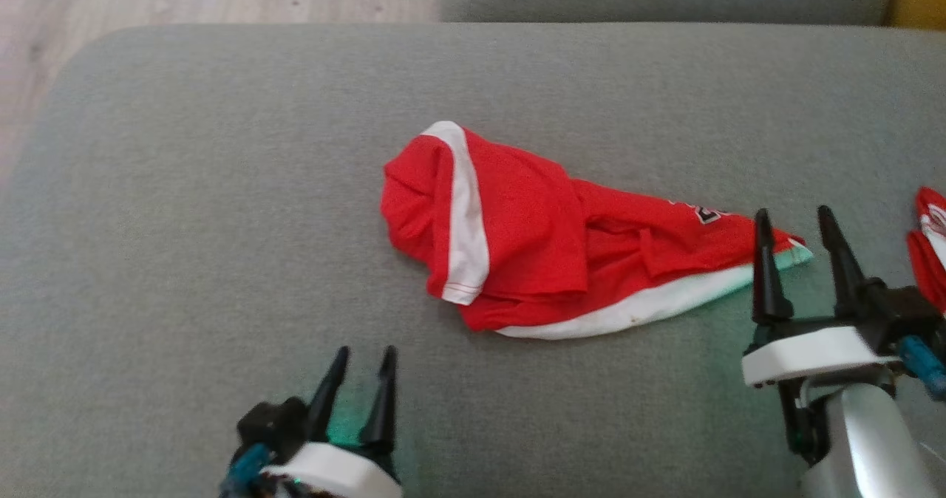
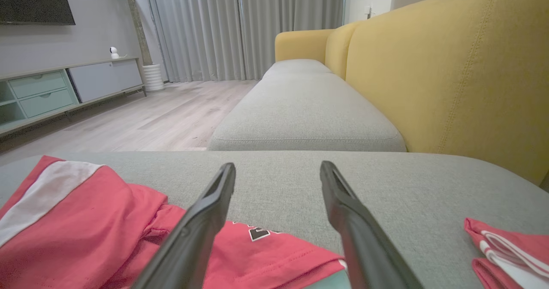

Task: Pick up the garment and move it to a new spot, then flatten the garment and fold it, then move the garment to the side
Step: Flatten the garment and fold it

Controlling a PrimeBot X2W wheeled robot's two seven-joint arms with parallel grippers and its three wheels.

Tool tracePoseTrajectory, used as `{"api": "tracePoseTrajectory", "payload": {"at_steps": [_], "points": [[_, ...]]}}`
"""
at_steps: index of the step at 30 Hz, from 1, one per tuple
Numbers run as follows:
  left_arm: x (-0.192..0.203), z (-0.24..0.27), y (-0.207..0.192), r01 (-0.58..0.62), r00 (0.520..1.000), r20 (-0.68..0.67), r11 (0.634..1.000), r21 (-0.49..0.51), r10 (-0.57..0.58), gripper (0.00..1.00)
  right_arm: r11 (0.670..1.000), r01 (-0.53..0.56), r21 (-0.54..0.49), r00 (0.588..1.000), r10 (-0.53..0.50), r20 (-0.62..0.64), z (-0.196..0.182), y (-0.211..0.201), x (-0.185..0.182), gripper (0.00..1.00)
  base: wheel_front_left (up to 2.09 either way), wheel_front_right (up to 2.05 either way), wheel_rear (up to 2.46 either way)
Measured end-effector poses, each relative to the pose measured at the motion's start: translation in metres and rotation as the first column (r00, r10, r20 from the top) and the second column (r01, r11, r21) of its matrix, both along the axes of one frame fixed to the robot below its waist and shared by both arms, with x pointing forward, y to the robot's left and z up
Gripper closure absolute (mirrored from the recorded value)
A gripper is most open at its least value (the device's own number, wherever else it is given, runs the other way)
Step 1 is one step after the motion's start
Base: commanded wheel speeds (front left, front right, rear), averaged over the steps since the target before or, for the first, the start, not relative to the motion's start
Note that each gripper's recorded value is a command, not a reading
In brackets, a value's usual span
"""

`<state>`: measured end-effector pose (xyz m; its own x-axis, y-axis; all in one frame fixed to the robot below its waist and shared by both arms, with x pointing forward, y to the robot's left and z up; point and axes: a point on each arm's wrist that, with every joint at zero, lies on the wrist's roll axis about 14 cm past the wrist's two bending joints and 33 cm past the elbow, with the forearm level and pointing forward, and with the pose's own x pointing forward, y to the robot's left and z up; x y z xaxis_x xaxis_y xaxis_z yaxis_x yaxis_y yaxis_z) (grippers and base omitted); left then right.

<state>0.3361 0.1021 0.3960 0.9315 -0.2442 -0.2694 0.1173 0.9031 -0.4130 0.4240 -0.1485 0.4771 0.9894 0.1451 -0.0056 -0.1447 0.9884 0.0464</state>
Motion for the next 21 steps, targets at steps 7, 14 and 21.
{"api": "tracePoseTrajectory", "payload": {"at_steps": [7, 14, 21], "points": [[0.009, -0.008, -0.061, 0.189, 0.981, -0.039, 0.980, -0.058, -0.192, 0.00, 1.000, 0.015, 0.001, 0.999, -0.015, -0.028, -0.010, -0.007, -0.009, 0.00, 0.00, 0.00, 0.00], [0.021, -0.015, -0.094, 0.275, 0.957, -0.065, 0.955, -0.114, -0.283, 0.00, 0.997, 0.074, -0.010, 0.995, -0.074, -0.066, -0.022, -0.029, -0.019, 0.00, 0.00, 0.00, 0.00], [0.025, -0.015, -0.108, 0.326, 0.940, -0.055, 0.935, -0.138, -0.336, 0.00, 0.994, 0.108, -0.020, 0.990, -0.109, -0.086, -0.028, -0.041, -0.027, 0.00, 0.00, 0.00, 0.00]]}}
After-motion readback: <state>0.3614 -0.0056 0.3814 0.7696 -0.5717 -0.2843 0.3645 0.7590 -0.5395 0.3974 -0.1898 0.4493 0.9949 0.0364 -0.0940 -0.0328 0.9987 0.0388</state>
